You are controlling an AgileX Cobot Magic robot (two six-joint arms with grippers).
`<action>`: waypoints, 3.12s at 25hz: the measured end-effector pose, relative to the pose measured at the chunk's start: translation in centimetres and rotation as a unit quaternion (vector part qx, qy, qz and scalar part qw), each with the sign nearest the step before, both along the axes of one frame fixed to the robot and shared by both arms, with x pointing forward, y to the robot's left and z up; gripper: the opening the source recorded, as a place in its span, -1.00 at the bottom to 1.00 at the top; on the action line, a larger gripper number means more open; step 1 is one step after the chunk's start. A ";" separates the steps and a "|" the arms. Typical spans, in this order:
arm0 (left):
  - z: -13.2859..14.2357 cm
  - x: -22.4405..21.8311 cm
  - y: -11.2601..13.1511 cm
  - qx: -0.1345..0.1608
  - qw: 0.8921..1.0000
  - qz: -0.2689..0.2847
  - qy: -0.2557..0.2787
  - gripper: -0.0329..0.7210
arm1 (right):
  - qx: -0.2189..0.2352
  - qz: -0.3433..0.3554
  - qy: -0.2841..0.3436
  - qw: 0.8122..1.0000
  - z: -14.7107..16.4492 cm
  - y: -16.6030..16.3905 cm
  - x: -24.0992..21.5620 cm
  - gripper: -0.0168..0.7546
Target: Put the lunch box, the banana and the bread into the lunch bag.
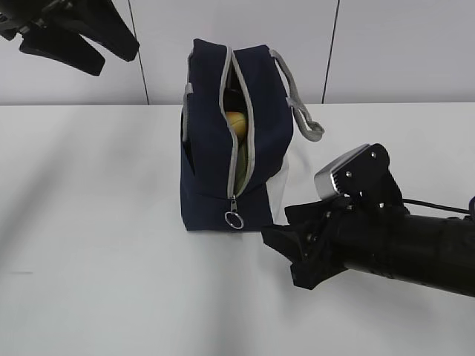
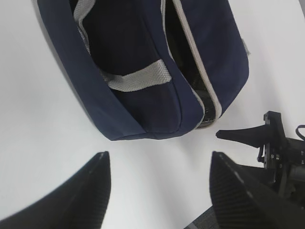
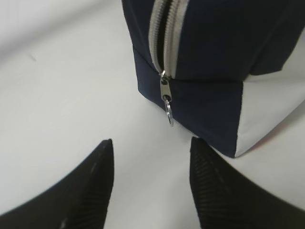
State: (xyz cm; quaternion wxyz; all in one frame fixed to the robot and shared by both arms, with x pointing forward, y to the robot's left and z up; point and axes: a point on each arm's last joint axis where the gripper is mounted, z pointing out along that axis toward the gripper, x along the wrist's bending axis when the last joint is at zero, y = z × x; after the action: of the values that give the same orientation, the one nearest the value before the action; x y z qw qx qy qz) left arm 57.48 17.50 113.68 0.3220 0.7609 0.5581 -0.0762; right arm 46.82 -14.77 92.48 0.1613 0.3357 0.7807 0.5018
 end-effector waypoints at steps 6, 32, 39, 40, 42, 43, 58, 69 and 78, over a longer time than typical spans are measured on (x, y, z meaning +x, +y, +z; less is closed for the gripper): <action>0.0 0.0 0.0 0.001 1.000 0.000 0.000 0.32 | -0.006 0.039 0.003 0.999 -1.6 0.7 1.2 0.10; 0.0 0.0 0.0 0.001 1.000 0.000 0.000 0.30 | -0.002 0.055 -0.016 0.998 -5.5 3.1 5.7 -0.42; 0.0 0.0 0.0 0.001 1.000 0.000 0.000 0.30 | -0.005 0.044 -0.024 0.999 -5.5 3.1 6.0 -0.62; 0.0 0.0 0.0 0.001 1.000 0.000 0.000 0.30 | -0.005 0.044 -0.023 0.999 -5.6 3.1 6.1 -0.63; 0.0 0.0 0.0 0.001 1.000 0.000 0.000 0.30 | -0.005 0.044 -0.026 0.999 -5.5 3.2 6.2 -0.63; 0.0 0.0 0.0 0.001 1.000 0.000 0.000 0.30 | -0.005 0.044 -0.027 0.999 -5.5 3.2 6.2 -0.64; 0.0 0.0 0.0 0.001 1.000 0.000 0.000 0.28 | -0.017 0.047 -0.022 0.999 -5.8 3.2 6.2 -0.94; 0.0 0.0 0.0 0.001 1.000 0.000 0.000 0.28 | -0.037 0.061 -0.020 0.997 -5.7 3.1 6.1 -0.94; 0.0 0.0 0.0 0.001 1.000 0.000 0.000 0.28 | -0.051 0.064 -0.035 0.996 -3.4 2.9 6.0 -0.94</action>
State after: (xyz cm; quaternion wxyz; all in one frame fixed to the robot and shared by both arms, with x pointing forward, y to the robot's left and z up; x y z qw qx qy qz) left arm 57.48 17.51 113.67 0.3214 0.7612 0.5582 -0.0756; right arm 52.79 -11.83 89.06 0.1728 0.2587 0.8191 0.4821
